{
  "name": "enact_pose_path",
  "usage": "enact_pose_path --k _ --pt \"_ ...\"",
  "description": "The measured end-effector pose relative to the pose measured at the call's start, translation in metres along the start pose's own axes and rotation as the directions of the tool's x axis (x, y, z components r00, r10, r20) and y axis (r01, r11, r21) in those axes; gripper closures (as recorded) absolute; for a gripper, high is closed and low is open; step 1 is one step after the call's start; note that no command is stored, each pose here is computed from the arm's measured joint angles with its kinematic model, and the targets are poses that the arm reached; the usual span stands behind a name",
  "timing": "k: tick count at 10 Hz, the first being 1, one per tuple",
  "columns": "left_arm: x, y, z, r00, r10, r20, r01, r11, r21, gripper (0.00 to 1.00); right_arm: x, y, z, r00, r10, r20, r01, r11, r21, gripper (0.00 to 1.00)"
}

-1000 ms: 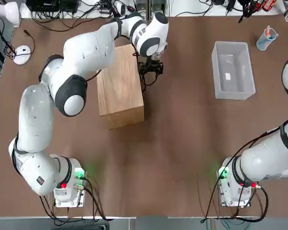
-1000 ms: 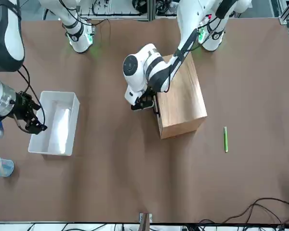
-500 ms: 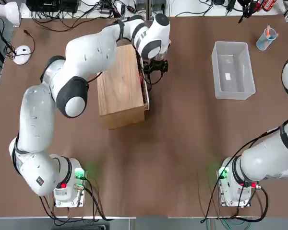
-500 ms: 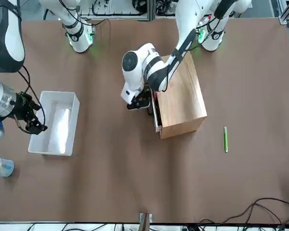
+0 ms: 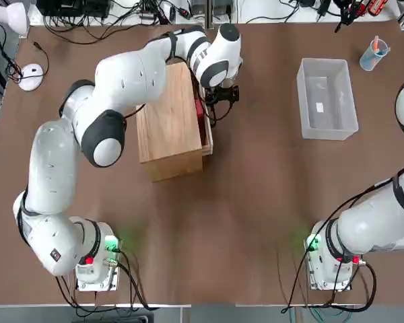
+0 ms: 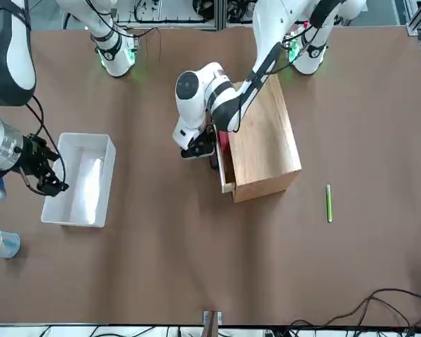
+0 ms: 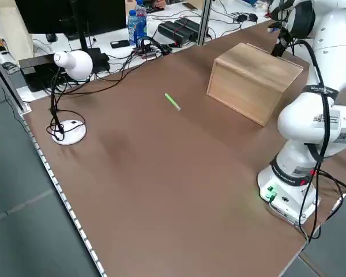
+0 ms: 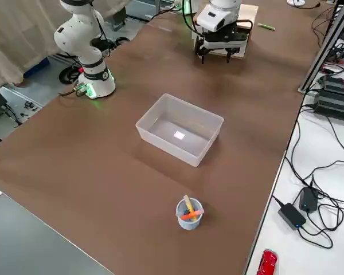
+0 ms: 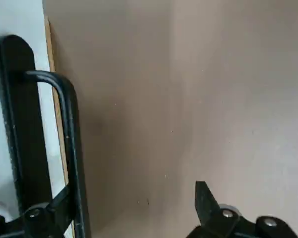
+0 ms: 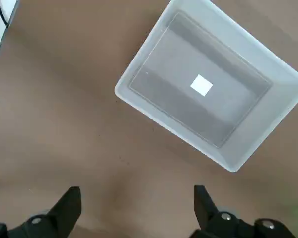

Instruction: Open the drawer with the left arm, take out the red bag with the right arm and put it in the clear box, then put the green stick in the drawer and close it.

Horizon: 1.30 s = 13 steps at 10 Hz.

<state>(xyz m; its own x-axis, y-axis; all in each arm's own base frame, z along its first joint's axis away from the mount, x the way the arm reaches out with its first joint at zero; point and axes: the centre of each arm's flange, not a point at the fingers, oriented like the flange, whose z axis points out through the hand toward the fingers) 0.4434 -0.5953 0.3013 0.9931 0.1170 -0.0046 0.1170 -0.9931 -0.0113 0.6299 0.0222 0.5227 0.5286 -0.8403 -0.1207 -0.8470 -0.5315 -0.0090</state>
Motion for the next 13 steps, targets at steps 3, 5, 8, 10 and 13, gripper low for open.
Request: enact_pose_path --k 3,5,8,10,13 --pt "-0.007 0.014 -0.004 1.000 0.006 -0.030 -0.009 0.997 -0.075 0.00 0.000 0.000 0.000 1.000 0.000 0.000 0.000 1.000 0.000 0.00" --pt "-0.008 0.017 -0.005 0.999 0.009 -0.037 -0.013 0.996 -0.090 0.00 0.001 0.000 0.000 1.000 0.001 0.000 -0.001 1.000 0.000 0.00" --pt "-0.011 0.024 -0.005 0.999 0.013 -0.053 -0.020 0.991 -0.130 0.00 0.001 0.001 0.000 1.000 0.002 -0.001 -0.002 1.000 0.000 0.00" --pt "-0.014 0.030 -0.008 0.998 0.018 -0.068 -0.029 0.986 -0.167 0.00 0.001 0.001 0.000 1.000 0.003 -0.001 -0.003 1.000 0.000 0.00" --pt "-0.014 0.030 -0.008 0.997 0.019 -0.070 -0.030 0.986 -0.166 0.00 0.002 0.001 0.000 1.000 0.004 -0.001 -0.004 1.000 0.000 0.00"
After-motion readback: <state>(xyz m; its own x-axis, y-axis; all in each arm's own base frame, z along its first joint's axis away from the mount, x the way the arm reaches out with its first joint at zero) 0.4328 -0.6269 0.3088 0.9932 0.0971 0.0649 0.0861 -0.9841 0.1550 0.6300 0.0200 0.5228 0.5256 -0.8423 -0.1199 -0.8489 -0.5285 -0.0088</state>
